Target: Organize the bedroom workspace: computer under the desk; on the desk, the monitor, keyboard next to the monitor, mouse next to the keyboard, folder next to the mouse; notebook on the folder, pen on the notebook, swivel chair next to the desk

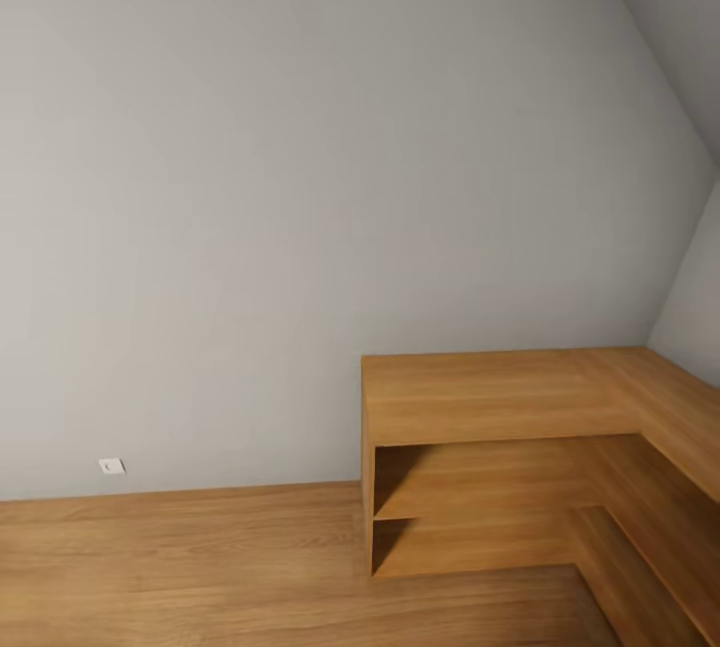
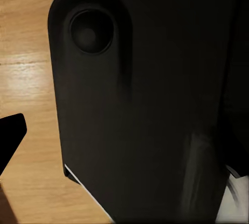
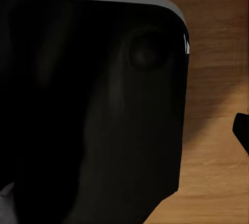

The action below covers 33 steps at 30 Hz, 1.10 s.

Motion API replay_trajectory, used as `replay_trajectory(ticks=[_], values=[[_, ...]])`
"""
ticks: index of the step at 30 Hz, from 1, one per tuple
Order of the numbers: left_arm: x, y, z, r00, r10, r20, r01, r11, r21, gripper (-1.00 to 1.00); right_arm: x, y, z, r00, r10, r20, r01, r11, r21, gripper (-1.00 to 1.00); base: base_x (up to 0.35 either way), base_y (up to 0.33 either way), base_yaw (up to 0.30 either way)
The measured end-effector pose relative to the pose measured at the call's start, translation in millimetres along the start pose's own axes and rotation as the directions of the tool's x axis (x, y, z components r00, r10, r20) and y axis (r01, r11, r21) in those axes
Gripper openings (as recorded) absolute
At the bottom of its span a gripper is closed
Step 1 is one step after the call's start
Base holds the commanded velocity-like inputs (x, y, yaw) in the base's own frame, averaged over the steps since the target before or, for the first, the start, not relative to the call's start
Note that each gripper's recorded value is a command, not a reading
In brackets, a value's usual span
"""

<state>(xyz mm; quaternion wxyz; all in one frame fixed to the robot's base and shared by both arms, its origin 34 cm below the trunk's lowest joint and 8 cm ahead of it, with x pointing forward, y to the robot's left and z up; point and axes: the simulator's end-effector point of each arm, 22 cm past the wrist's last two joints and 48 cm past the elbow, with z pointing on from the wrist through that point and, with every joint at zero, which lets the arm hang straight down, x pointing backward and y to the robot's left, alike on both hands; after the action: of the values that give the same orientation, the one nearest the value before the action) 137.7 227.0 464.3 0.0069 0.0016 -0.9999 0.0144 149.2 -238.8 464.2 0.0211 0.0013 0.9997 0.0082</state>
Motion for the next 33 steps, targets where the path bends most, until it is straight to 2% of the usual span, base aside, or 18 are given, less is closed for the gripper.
replay_trajectory(ticks=[4,5,9,19,23,25,29,33], values=[[-1.0,8.1,-6.4,1.0,0.0,0.002,0.0,1.0,-0.011,1.0,-10.8,-2.0,-6.3,0.999,0.0,0.034,0.0,1.0,0.004,1.0,0.0,0.0,0.0],[-1.1,9.0,-8.0,1.0,0.0,0.003,0.0,1.0,-0.012,1.0,-48.9,-2.2,-11.7,0.981,0.0,0.193,-0.001,1.0,0.004,1.0,0.0,0.0,0.0],[-11.4,11.9,-14.4,1.0,0.0,0.024,0.0,1.0,-0.017,1.0,-71.1,-3.0,-22.4,0.961,0.001,0.277,-0.003,1.0,0.006,1.0,0.0,0.0,0.0],[-43.4,9.7,-31.4,0.996,0.001,0.092,0.001,1.0,-0.014,1.0,-92.7,-2.4,-43.8,0.932,0.002,0.362,-0.005,1.0,0.006,1.0,0.0,0.0,0.0],[-58.6,10.5,-39.0,0.992,0.001,0.125,0.001,1.0,-0.015,1.0,-110.1,-3.0,-53.9,0.913,0.001,0.408,-0.004,1.0,0.007,1.0,0.0,0.0,0.0],[-70.7,11.4,-43.6,0.989,0.002,0.15,0.001,1.0,-0.016,1.0,-122.3,-7.7,-60.2,0.898,-0.002,0.44,-0.004,1.0,0.013,1.0,0.0,0.0,0.0],[-92.1,11.8,-53.1,0.981,0.002,0.196,0.001,1.0,-0.017,1.0,-133.8,-24.6,-70.2,0.881,-0.011,0.473,-0.006,0.999,0.035,1.0,0.0,0.0,0.0],[-109.8,10.9,-62.7,0.972,0.003,0.234,0.001,1.0,-0.016,1.0,-141.4,-30.9,-78.9,0.869,-0.017,0.495,-0.005,0.999,0.043,1.0,0.0,0.0,0.0]])
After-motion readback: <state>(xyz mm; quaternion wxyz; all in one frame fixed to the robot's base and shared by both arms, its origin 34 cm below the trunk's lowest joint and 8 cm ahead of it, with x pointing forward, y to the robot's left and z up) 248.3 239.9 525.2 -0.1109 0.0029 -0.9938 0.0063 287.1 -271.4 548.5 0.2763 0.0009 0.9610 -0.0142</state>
